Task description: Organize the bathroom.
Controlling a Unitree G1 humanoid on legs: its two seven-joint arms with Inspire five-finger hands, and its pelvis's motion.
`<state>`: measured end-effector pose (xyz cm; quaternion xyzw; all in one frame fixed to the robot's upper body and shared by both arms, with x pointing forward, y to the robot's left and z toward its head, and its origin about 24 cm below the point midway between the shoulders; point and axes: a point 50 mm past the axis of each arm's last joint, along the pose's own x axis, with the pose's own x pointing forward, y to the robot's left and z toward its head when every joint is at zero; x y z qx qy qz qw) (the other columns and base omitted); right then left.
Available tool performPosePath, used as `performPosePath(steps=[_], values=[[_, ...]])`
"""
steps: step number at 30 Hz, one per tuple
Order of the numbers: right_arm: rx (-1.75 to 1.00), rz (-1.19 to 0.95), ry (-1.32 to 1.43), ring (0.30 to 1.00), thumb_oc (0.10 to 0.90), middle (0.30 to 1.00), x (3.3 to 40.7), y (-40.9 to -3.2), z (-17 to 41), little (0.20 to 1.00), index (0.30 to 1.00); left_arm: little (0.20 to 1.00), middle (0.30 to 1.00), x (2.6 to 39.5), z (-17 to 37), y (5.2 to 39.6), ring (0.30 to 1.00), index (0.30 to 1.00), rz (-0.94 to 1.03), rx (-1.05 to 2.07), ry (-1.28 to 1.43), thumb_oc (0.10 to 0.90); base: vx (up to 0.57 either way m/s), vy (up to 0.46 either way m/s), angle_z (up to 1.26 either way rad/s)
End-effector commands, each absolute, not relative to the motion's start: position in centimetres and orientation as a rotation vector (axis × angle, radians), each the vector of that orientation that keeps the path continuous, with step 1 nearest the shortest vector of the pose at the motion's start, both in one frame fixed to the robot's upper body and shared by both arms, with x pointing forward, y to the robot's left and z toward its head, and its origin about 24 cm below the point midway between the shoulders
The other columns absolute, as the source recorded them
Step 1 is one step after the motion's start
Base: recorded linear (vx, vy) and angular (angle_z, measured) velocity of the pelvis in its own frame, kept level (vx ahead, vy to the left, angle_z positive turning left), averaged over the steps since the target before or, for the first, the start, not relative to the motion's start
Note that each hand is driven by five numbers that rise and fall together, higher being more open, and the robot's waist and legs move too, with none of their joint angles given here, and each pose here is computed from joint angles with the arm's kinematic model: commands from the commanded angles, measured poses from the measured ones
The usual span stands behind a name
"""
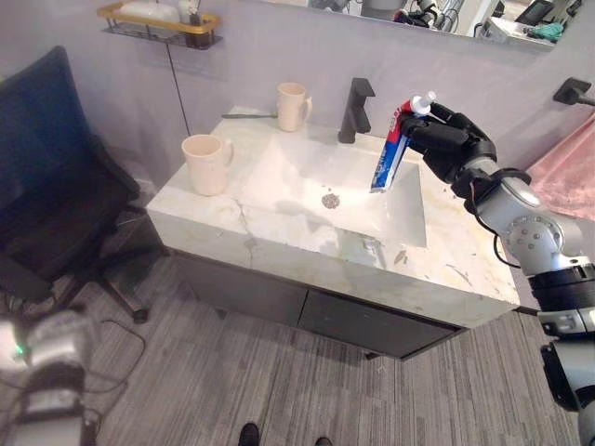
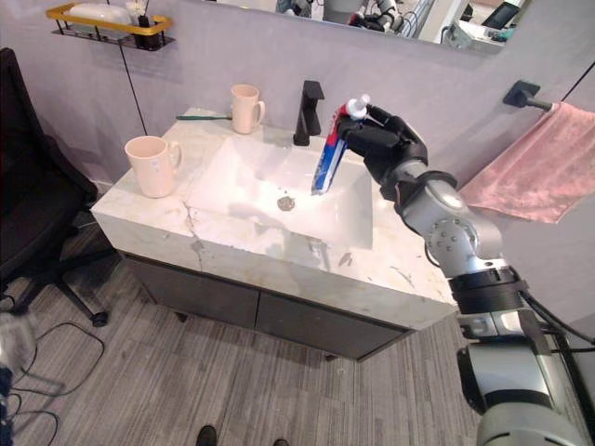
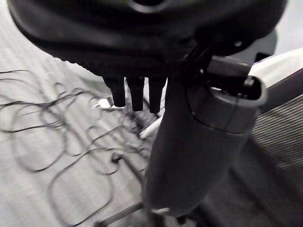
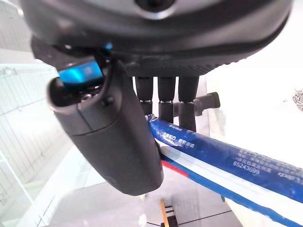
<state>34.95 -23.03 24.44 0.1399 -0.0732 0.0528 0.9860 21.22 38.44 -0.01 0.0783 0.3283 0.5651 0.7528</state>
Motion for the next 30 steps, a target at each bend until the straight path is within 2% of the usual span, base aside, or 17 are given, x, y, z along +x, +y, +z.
performPosePath(steps=[1, 3, 4, 6, 9, 11, 13, 14, 17, 25, 30], values=[[0.246, 0.117, -0.46, 0.3, 0.4, 0.3, 33.1, -24.6, 31.7, 0.3, 0.3, 0.9, 0.9, 17.8, -5.3, 37.1, 0.9, 0.9, 0.998, 0.123, 0.942, 0.8, -0.07, 0.029, -0.06], [0.245, 0.133, -0.471, 0.3, 0.4, 0.3, 33.0, -24.3, 32.6, 0.3, 0.3, 0.9, 0.9, 14.5, -8.8, 35.3, 0.9, 0.9, 0.876, 0.036, 1.125, 0.8, -0.04, 0.025, -0.08], [0.246, 0.15, -0.479, 0.3, 0.4, 0.3, 32.9, -24.2, 33.5, 0.3, 0.3, 0.9, 0.9, 12.1, -11.0, 33.7, 0.9, 0.9, 0.719, -0.066, 1.273, 0.8, -0.03, 0.033, -0.08], [0.244, 0.183, -0.492, 0.3, 0.4, 0.3, 32.8, -23.8, 34.3, 0.3, 0.3, 0.9, 0.9, 9.1, -12.9, 31.8, 0.9, 0.9, 0.593, -0.083, 1.416, 0.8, -0.05, 0.048, -0.08], [0.242, 0.22, -0.504, 0.3, 0.4, 0.3, 32.8, -23.6, 35.1, 0.3, 0.3, 0.9, 0.9, 7.0, -13.8, 31.0, 0.9, 0.9, 0.54, -0.112, 1.491, 0.8, -0.04, 0.043, -0.16], [0.241, 0.255, -0.509, 0.3, 0.4, 0.3, 32.8, -22.6, 35.5, 0.3, 0.3, 0.9, 0.9, 5.3, -14.0, 31.2, 0.9, 0.9, 0.527, 0.021, 1.585, 0.8, -0.03, 0.058, -0.26], [0.24, 0.268, -0.51, 0.3, 0.4, 0.3, 32.7, -22.2, 35.7, 0.3, 0.3, 0.9, 0.9, 4.7, -13.9, 31.5, 0.9, 0.9, 0.497, 0.132, 1.628, 0.8, -0.02, 0.033, -0.19], [0.246, 0.292, -0.513, 0.3, 0.4, 0.3, 32.5, -21.1, 36.4, 0.3, 0.3, 0.9, 0.9, 3.9, -13.5, 32.2, 0.9, 0.9, 0.385, 0.456, 1.741, 0.8, -0.03, 0.021, -0.15], [0.245, 0.309, -0.514, 0.3, 0.4, 0.3, 32.3, -20.0, 36.9, 0.3, 0.3, 0.9, 0.9, 4.0, -13.5, 32.2, 0.9, 0.9, 0.19, 0.697, 1.79, 0.8, -0.04, 0.003, -0.26], [0.258, 0.31, -0.535, 0.3, 0.4, 0.3, 31.9, -20.0, 37.7, 0.3, 0.3, 0.9, 0.9, 3.3, -14.1, 31.1, 0.9, 0.9, 0.15, 0.708, 1.794, 0.8, -0.04, -0.008, -0.06], [0.242, 0.276, -0.55, 0.3, 0.4, 0.3, 31.6, -20.6, 38.0, 0.3, 0.3, 0.9, 0.9, 4.3, -14.3, 30.8, 0.9, 0.9, 0.064, 0.79, 1.726, 0.8, -0.03, -0.002, 0.22]])
